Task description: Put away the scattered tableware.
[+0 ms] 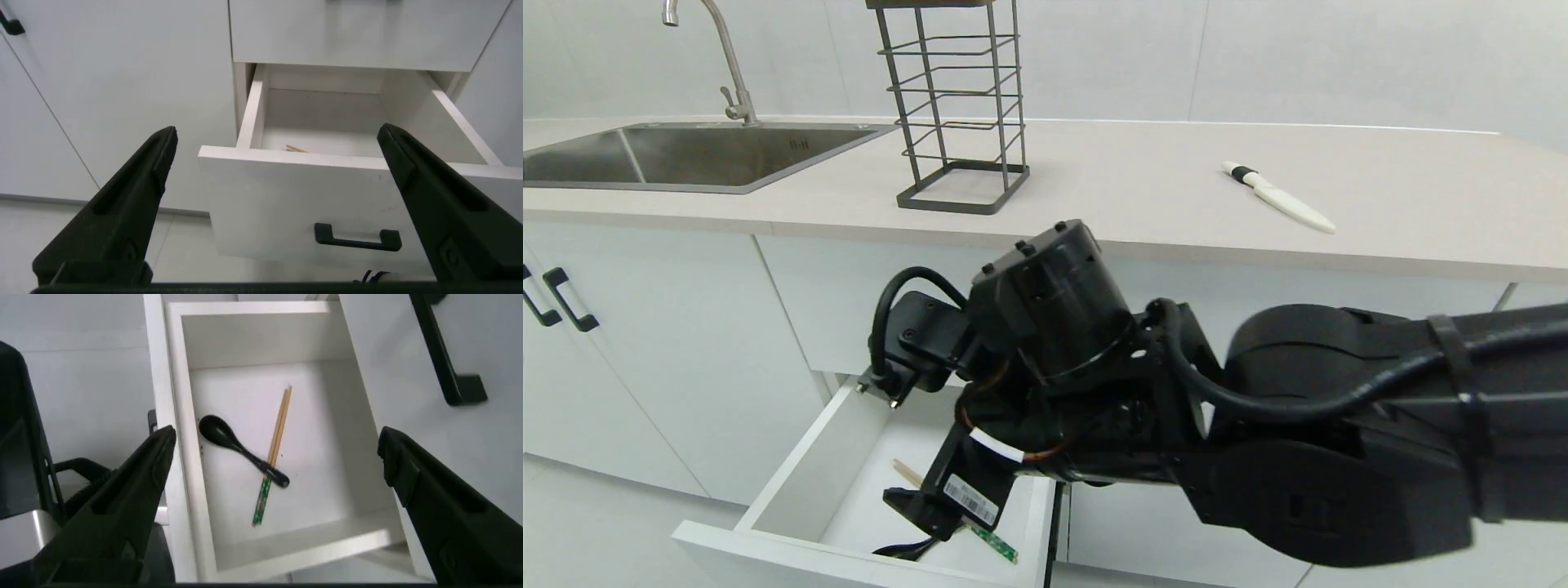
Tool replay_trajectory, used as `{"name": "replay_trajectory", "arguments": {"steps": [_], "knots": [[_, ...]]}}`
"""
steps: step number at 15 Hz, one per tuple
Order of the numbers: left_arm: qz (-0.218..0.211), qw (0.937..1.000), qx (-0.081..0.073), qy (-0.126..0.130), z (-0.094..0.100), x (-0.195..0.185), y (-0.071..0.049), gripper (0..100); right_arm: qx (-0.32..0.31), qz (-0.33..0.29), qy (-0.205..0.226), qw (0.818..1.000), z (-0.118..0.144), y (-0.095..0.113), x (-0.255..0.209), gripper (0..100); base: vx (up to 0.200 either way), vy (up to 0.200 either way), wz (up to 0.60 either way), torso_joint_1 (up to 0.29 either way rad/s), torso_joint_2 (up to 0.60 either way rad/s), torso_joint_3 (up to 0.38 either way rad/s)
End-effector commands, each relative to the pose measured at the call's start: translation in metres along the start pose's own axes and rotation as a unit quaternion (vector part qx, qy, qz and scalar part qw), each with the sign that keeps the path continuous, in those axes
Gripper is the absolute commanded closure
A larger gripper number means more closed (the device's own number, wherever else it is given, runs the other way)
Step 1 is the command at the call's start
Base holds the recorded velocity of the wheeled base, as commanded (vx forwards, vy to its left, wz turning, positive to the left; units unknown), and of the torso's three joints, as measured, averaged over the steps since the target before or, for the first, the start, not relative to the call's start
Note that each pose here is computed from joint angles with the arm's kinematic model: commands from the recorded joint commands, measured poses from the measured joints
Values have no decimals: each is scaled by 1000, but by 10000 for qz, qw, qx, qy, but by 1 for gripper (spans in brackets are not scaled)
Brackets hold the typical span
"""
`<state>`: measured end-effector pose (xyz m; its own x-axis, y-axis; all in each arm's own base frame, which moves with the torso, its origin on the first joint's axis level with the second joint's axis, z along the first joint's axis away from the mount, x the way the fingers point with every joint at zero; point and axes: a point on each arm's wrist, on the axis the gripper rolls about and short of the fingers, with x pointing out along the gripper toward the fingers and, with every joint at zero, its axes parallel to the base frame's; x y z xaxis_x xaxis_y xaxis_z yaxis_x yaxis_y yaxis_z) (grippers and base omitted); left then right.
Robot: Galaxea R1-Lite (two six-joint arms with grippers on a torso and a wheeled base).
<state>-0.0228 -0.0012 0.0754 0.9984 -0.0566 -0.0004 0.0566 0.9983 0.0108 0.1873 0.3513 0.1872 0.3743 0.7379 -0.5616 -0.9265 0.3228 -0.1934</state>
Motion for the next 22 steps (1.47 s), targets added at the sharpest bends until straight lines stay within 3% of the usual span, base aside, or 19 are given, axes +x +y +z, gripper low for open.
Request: {"name": "replay_trajectory", "arguments": {"steps": [1, 15, 20, 22], "knots": [[-1, 10000, -1, 6, 0, 0, 0, 0, 50, -141, -358, 9992, -6, 3, -48, 0, 0, 0, 0, 0, 0, 0], [-1, 10000, -1, 6, 0, 0, 0, 0, 391, -597, -1010, 9923, -87, 12, -165, 0, 0, 0, 0, 0, 0, 0], [-1, 10000, -1, 6, 0, 0, 0, 0, 449, -879, -1334, 9861, -128, 21, -212, 0, 0, 0, 0, 0, 0, 0], [-1, 10000, -1, 6, 0, 0, 0, 0, 513, -1124, -1588, 9796, -160, 32, -241, 0, 0, 0, 0, 0, 0, 0]]}}
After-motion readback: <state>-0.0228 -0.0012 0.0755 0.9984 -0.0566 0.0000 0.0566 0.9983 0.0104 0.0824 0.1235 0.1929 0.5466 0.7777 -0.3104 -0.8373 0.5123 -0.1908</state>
